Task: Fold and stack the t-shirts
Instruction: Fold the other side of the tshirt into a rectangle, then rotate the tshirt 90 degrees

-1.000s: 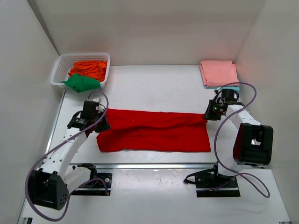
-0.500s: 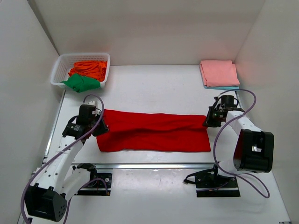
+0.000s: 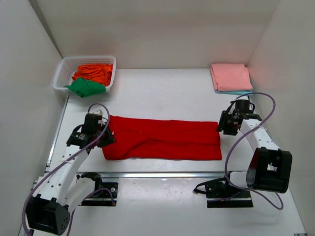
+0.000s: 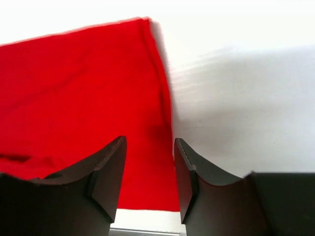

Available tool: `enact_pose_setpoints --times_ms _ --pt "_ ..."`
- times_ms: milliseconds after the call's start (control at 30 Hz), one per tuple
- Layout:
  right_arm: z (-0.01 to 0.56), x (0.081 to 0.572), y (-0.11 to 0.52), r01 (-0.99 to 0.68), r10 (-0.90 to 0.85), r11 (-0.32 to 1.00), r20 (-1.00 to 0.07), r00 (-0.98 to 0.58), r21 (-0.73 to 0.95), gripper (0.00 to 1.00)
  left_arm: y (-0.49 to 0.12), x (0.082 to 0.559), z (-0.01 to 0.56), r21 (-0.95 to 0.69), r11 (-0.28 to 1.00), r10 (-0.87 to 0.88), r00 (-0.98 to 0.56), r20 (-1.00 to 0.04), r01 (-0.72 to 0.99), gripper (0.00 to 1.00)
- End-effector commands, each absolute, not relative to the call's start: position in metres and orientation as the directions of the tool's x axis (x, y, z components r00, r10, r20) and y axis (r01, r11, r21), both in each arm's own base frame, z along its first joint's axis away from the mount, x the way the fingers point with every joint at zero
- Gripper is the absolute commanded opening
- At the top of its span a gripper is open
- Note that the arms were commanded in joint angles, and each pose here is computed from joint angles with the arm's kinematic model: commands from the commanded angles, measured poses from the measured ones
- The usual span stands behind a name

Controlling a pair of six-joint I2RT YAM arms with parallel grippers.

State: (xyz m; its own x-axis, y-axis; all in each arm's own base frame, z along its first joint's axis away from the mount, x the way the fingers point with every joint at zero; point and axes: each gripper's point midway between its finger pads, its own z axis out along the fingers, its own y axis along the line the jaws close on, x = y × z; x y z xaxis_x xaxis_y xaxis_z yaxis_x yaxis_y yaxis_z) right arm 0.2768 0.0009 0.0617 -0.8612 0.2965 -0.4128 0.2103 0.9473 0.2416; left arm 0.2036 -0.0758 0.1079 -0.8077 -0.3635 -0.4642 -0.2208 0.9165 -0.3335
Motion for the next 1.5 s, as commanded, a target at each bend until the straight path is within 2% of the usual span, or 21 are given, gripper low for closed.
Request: enact_pose_setpoints --times_ms 0,100,167,300,467,567,600,667,767,800,900,1000,1033,1067,1100,1133,1167,1267,1367,1433,1467 --pt "0.104 0.304 0.002 0.145 0.241 0.966 -0.553 -0.797 0.212 0.41 -0.08 0.227 0.145 -0.37 0.91 -0.379 -0.74 -0.555 -0.188 0.39" --pt "0.112 0.321 0.021 0.059 0.18 0.974 -0.582 -0.793 0.22 0.42 -0.098 0.238 0.141 -0.373 0.915 -0.345 -0.777 -0.526 -0.153 0.35" --pt "0.109 0.33 0.036 0.011 0.149 0.972 -0.576 -0.804 0.235 0.42 -0.112 0.242 0.133 -0.361 0.922 -0.322 -0.799 -0.508 -0.141 0.29" --pt "0.088 0.339 0.055 -0.019 0.129 0.965 -0.533 -0.836 0.263 0.41 -0.13 0.247 0.092 -0.308 0.935 -0.303 -0.848 -0.434 -0.177 0.27" --pt "0.045 0.324 0.07 -0.013 0.101 0.964 -0.408 -0.907 0.267 0.38 -0.134 0.264 0.053 -0.219 0.942 -0.324 -0.864 -0.385 -0.255 0.23" --pt "0.026 0.299 0.07 0.078 0.148 0.969 -0.299 -0.943 0.233 0.36 -0.14 0.285 0.037 -0.133 0.958 -0.286 -0.879 -0.38 -0.254 0.23" --pt "0.022 0.289 0.072 0.091 0.15 0.972 -0.272 -0.951 0.218 0.3 -0.138 0.285 0.02 -0.086 0.963 -0.27 -0.9 -0.343 -0.257 0.22" --pt "0.014 0.263 0.077 0.123 0.167 0.971 -0.216 -0.962 0.205 0.26 -0.156 0.312 0.022 -0.065 0.974 -0.228 -0.908 -0.35 -0.219 0.22" --pt "0.009 0.228 0.091 0.145 0.183 0.969 -0.183 -0.966 0.201 0.25 -0.176 0.346 0.004 -0.042 0.98 -0.196 -0.926 -0.322 -0.193 0.2" --pt "0.011 0.219 0.091 0.157 0.197 0.966 -0.194 -0.961 0.205 0.25 -0.184 0.367 0.016 -0.065 0.98 -0.198 -0.916 -0.349 -0.188 0.2" --pt "0.011 0.2 0.115 0.19 0.245 0.947 -0.197 -0.949 0.261 0.2 -0.202 0.409 0.0 -0.051 0.987 -0.162 -0.941 -0.296 -0.154 0.2" --pt "0.015 0.188 0.162 0.139 0.229 0.921 -0.217 -0.949 0.364 0.16 -0.224 0.457 -0.005 -0.022 0.995 -0.1 -0.958 -0.269 -0.098 0.18" --pt "0.013 0.182 0.169 0.132 0.219 0.919 -0.204 -0.954 0.372 0.16 -0.238 0.483 0.033 -0.056 0.995 -0.091 -0.938 -0.333 -0.077 0.19" --pt "0.014 0.18 0.19 0.093 0.193 0.909 -0.214 -0.958 0.407 0.16 -0.252 0.509 0.035 -0.102 0.993 -0.099 -0.919 -0.383 -0.064 0.19" --pt "0.017 0.174 0.207 0.078 0.179 0.9 -0.2 -0.963 0.428 0.16 -0.249 0.503 0.002 -0.108 0.99 -0.116 -0.948 -0.297 -0.087 0.19" --pt "0.019 0.177 0.219 0.059 0.168 0.893 -0.207 -0.964 0.447 0.16 -0.246 0.506 -0.014 -0.136 0.985 -0.143 -0.951 -0.273 -0.109 0.17" --pt "0.021 0.173 0.233 0.014 0.131 0.884 -0.219 -0.967 0.468 0.15 -0.25 0.505 -0.004 -0.188 0.978 -0.142 -0.953 -0.267 -0.093 0.17" --pt "0.013 0.162 0.262 -0.058 0.035 0.88 -0.186 -0.982 0.472 0.16 -0.244 0.501 -0.025 -0.181 0.979 -0.145 -0.948 -0.283 -0.095 0.17" --pt "-0.002 0.16 0.279 -0.12 -0.051 0.884 -0.162 -0.985 0.451 0.16 -0.255 0.533 -0.012 -0.27 0.958 -0.182 -0.929 -0.323 -0.093 0.19" --pt "-0.001 0.166 0.286 -0.175 -0.097 0.881 -0.196 -0.976 0.44 0.17 -0.252 0.553 -0.006 -0.361 0.924 -0.252 -0.909 -0.332 -0.124 0.18" --pt "-0.002 0.167 0.288 -0.173 -0.095 0.879 -0.191 -0.977 0.445 0.17 -0.244 0.547 -0.022 -0.356 0.922 -0.267 -0.918 -0.294 -0.154 0.15"
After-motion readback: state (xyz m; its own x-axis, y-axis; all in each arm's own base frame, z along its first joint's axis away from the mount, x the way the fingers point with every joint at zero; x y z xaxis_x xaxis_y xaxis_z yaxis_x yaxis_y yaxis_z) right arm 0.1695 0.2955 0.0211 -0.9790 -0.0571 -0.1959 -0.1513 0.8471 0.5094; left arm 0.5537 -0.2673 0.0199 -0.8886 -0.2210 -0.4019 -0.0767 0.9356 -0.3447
